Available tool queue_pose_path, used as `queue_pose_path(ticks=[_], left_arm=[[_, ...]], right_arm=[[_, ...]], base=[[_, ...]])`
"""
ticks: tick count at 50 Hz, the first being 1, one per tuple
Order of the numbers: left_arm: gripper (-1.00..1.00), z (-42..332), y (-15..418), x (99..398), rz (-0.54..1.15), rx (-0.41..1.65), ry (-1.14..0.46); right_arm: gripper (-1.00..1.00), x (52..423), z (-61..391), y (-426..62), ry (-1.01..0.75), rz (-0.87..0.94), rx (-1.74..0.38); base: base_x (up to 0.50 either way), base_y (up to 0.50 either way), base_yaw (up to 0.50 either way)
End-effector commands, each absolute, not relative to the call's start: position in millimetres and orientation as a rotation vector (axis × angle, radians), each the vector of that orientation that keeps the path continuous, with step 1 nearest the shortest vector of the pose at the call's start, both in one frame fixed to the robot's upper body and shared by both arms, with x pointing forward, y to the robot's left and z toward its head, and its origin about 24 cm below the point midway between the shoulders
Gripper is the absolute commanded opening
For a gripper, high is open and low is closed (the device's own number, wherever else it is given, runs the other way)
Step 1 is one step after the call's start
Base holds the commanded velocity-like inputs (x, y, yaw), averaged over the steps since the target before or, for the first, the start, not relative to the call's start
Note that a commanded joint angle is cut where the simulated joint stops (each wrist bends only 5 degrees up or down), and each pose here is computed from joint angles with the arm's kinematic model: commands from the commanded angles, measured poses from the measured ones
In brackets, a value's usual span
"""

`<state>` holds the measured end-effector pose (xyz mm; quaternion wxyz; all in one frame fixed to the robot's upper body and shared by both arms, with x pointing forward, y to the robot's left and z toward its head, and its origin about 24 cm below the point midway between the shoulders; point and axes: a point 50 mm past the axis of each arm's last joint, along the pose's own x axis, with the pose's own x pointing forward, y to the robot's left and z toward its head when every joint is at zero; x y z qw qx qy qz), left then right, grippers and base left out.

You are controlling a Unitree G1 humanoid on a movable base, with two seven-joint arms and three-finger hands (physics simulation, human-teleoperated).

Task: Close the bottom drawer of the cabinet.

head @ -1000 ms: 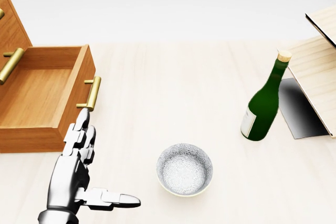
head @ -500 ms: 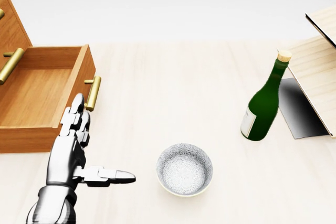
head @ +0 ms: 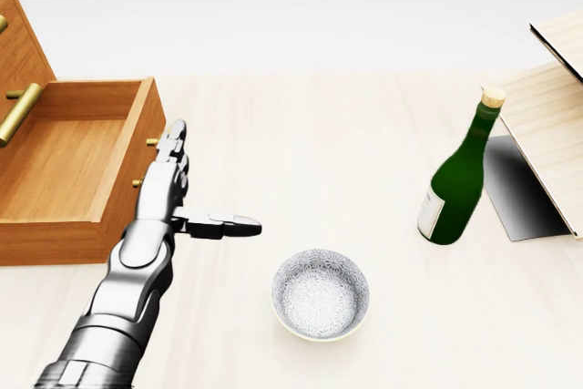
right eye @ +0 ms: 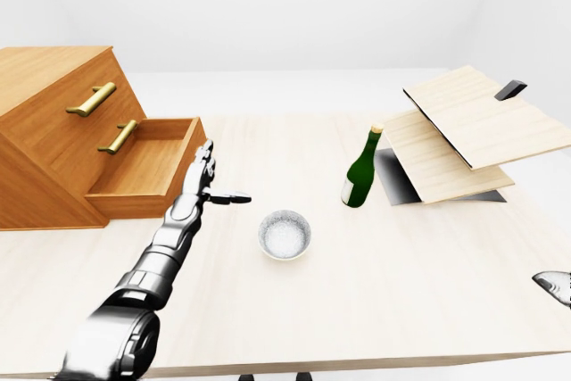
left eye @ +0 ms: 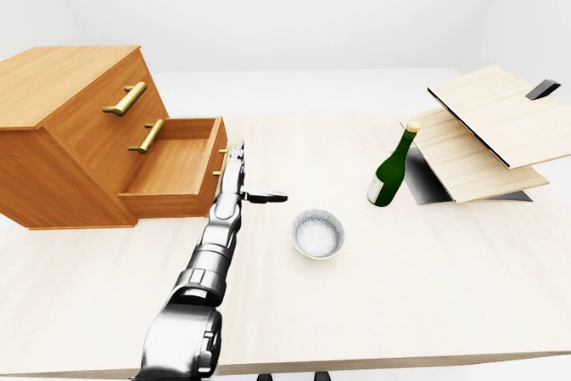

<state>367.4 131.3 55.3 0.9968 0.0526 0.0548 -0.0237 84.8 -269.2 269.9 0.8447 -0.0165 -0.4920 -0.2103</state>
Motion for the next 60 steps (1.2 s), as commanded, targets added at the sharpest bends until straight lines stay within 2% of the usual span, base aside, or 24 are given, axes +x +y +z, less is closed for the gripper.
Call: queue_pose_path(ticks=[1, 11, 19, 25, 47, 60], left_arm=[[1.0, 85, 116, 391, -0.091, 0.087, 0.096], [1.0, 93, 114, 403, -0.074, 0.169, 0.164], [1.0, 78, 122, 399, -0.048, 0.156, 0.23], [1.0, 83, 126, 401, -0.047, 0.132, 0.227], [1.0, 50, 137, 386, -0.036, 0.192, 0.317], [1.0, 46, 138, 384, -0.038, 0.193, 0.328]], right_arm=[[1.0, 86, 268, -268, -1.041, -0.44, -0.038], [1.0, 87, 268, -267, -1.037, -0.435, -0.036], [1.0, 87, 268, -268, -1.031, -0.433, -0.029], [1.0, 87, 267, -268, -1.035, -0.434, -0.037], [1.0, 89, 272, -267, -1.019, -0.414, -0.003], [1.0, 90, 270, -266, -1.025, -0.413, -0.014]], base=[[0.0, 0.0, 0.0], [0.0, 0.0, 0.0], [0.0, 0.0, 0.0], [0.0, 0.0, 0.0], [0.0, 0.0, 0.0], [0.0, 0.0, 0.0]])
